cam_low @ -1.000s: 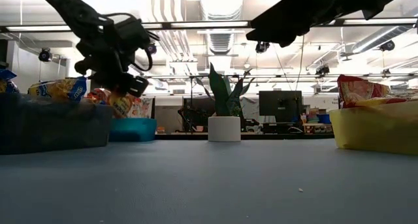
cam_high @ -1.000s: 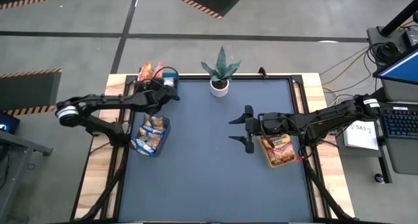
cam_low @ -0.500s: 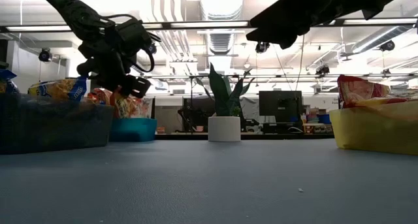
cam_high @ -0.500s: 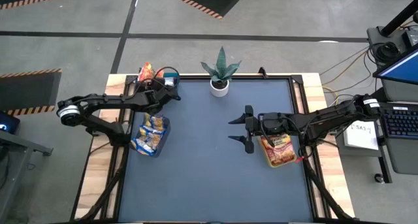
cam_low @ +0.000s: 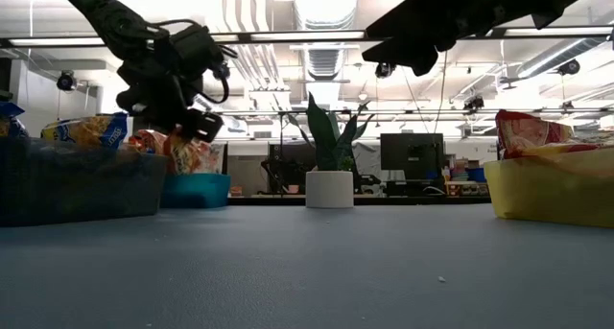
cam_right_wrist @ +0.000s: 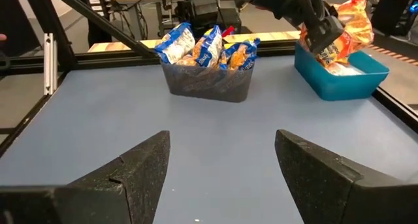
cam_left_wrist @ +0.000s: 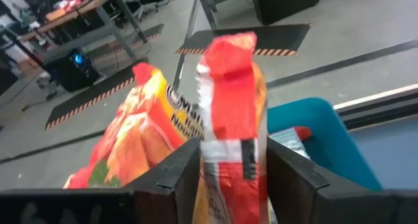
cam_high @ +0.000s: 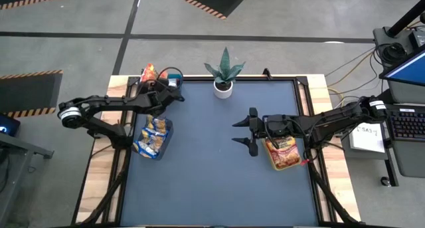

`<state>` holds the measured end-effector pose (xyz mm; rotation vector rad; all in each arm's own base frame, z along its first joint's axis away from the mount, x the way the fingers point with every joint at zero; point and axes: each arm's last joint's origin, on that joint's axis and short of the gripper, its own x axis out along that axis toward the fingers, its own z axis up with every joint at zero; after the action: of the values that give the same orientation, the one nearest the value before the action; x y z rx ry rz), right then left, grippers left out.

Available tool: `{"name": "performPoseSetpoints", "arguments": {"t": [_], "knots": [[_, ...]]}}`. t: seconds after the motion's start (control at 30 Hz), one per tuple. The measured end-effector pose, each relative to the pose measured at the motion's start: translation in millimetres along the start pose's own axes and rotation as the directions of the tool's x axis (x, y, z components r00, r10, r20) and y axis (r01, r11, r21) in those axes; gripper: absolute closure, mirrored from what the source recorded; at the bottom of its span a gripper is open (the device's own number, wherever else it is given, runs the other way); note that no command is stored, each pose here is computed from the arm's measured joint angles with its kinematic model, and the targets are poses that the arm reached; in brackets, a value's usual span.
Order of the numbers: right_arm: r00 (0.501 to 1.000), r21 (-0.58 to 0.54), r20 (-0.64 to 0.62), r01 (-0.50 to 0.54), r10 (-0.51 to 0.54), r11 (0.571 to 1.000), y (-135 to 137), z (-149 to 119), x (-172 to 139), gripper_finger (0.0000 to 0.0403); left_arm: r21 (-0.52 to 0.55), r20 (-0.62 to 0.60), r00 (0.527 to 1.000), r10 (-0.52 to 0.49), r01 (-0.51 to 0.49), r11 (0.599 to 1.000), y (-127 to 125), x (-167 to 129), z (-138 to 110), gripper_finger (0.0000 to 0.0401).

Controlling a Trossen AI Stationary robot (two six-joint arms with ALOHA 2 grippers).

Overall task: Sort Maruchan noodles
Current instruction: Put the orange noodle pack into the blue bin

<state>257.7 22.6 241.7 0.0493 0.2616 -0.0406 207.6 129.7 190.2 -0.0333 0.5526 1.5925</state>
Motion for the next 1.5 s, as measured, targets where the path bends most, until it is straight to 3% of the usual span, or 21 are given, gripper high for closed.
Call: {"name": "performPoseSetpoints", "arguments": {"t": [0.17, 0.3, 0.4, 1.07, 1.3, 1.5], "knots": [[1.0, 0.015, 0.0, 0.0, 0.0, 1.0, 0, 0, 0, 0.0139, 0.016, 0.041, 0.999, -0.003, 0.002, 1.0, -2, 0, 16, 0.0241], [1.0, 0.017, 0.0, 0.0, 0.0, 1.0, 0, 0, 0, 0.0139, 0.034, 0.06, 0.995, 0.074, -0.077, 0.996, 4, 8, 33, 0.0237], [1.0, 0.016, -0.002, 0.0, 0.0, 1.0, 0, 0, 0, 0.0137, 0.033, 0.047, 0.996, 0.077, -0.078, 0.996, 8, 15, 41, 0.0237], [0.998, 0.025, -0.055, -0.003, 0.004, 1.0, 2, -6, 0, 0.0144, 0.083, -0.006, 0.997, 0.077, -0.077, 0.994, 14, 25, 38, 0.0238], [0.999, 0.024, -0.053, -0.003, 0.004, 1.0, 2, -5, 0, 0.0142, 0.094, -0.008, 0.997, 0.077, -0.075, 0.993, 14, 25, 38, 0.0285], [0.999, 0.025, -0.053, -0.003, 0.004, 1.0, 2, -5, 0, 0.0147, 0.097, -0.009, 0.997, 0.075, -0.074, 0.993, 14, 25, 38, 0.0367]]}}
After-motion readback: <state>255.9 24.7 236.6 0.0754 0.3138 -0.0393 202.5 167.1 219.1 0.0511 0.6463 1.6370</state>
